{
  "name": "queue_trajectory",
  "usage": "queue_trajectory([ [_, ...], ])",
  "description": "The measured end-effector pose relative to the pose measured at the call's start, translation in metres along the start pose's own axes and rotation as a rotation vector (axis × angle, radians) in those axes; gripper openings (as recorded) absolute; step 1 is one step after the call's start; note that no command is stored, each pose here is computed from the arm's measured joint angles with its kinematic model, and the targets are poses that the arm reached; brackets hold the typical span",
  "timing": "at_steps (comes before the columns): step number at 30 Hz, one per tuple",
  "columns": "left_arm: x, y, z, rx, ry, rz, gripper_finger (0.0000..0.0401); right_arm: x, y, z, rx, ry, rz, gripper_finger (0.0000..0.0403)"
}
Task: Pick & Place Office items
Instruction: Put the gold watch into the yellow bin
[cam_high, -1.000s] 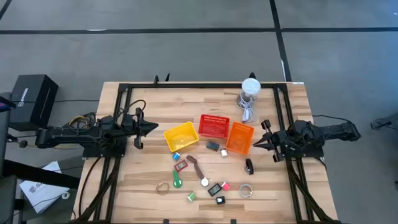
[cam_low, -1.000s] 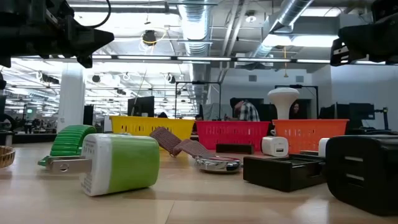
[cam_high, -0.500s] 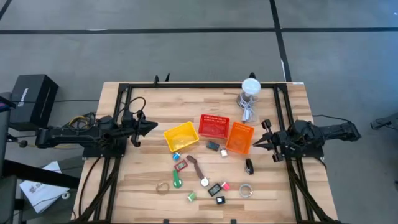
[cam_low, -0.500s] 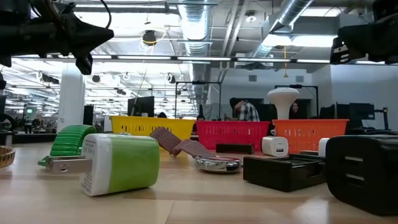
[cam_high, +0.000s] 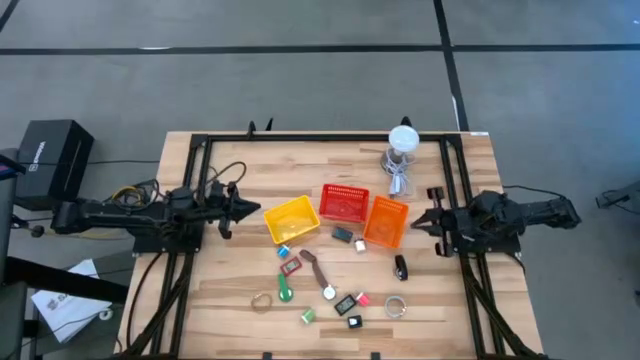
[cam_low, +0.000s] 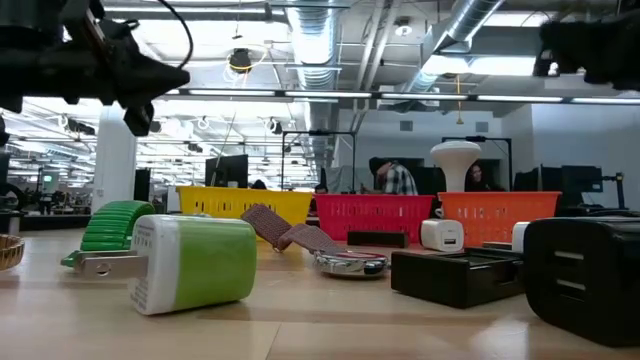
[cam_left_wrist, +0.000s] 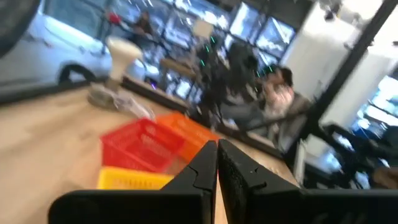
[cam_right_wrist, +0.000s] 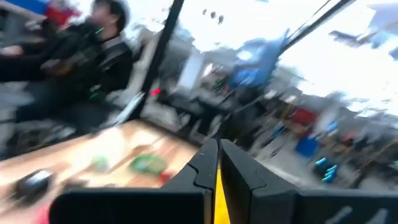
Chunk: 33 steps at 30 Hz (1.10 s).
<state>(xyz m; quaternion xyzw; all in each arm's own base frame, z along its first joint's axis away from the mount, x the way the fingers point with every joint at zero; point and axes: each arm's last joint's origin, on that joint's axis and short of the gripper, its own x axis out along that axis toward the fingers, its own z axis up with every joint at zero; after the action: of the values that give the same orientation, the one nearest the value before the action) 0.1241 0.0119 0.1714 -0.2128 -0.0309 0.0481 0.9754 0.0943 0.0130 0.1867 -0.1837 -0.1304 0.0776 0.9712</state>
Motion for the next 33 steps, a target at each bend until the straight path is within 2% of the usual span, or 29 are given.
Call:
queue_trajectory([
  [3, 0.004, 0.002, -0.005, 0.000, 0.040, 0.022, 0.0007, 0.000, -0.005, 0.004, 0.066, -0.030, -0.098, 0.0011],
  [8, 0.010, 0.005, -0.006, 0.009, 0.017, 0.083, 0.0007, -0.001, -0.008, 0.003, 0.095, -0.019, -0.136, 0.0011],
  [11, 0.013, 0.003, -0.002, 0.011, -0.038, 0.065, 0.0007, -0.001, -0.011, 0.003, 0.103, -0.018, -0.185, 0.0011],
  [14, 0.013, -0.001, 0.006, 0.008, -0.118, 0.011, 0.0007, -0.001, -0.013, 0.002, 0.179, -0.009, -0.217, 0.0011],
  [18, 0.012, -0.011, 0.009, 0.001, -0.135, -0.113, 0.0007, 0.003, -0.014, -0.001, 0.255, 0.011, -0.220, 0.0011],
  [24, 0.015, -0.032, 0.008, 0.028, -0.104, -0.197, 0.0006, 0.016, -0.012, -0.010, 0.364, 0.088, -0.197, 0.0011],
  [28, 0.023, -0.054, 0.011, 0.069, -0.098, -0.211, 0.0002, 0.031, -0.011, -0.009, 0.394, 0.135, -0.162, 0.0011],
  [33, 0.035, -0.082, 0.010, 0.127, -0.067, -0.166, 0.0002, 0.058, -0.008, -0.007, 0.399, 0.237, -0.095, 0.0011],
])
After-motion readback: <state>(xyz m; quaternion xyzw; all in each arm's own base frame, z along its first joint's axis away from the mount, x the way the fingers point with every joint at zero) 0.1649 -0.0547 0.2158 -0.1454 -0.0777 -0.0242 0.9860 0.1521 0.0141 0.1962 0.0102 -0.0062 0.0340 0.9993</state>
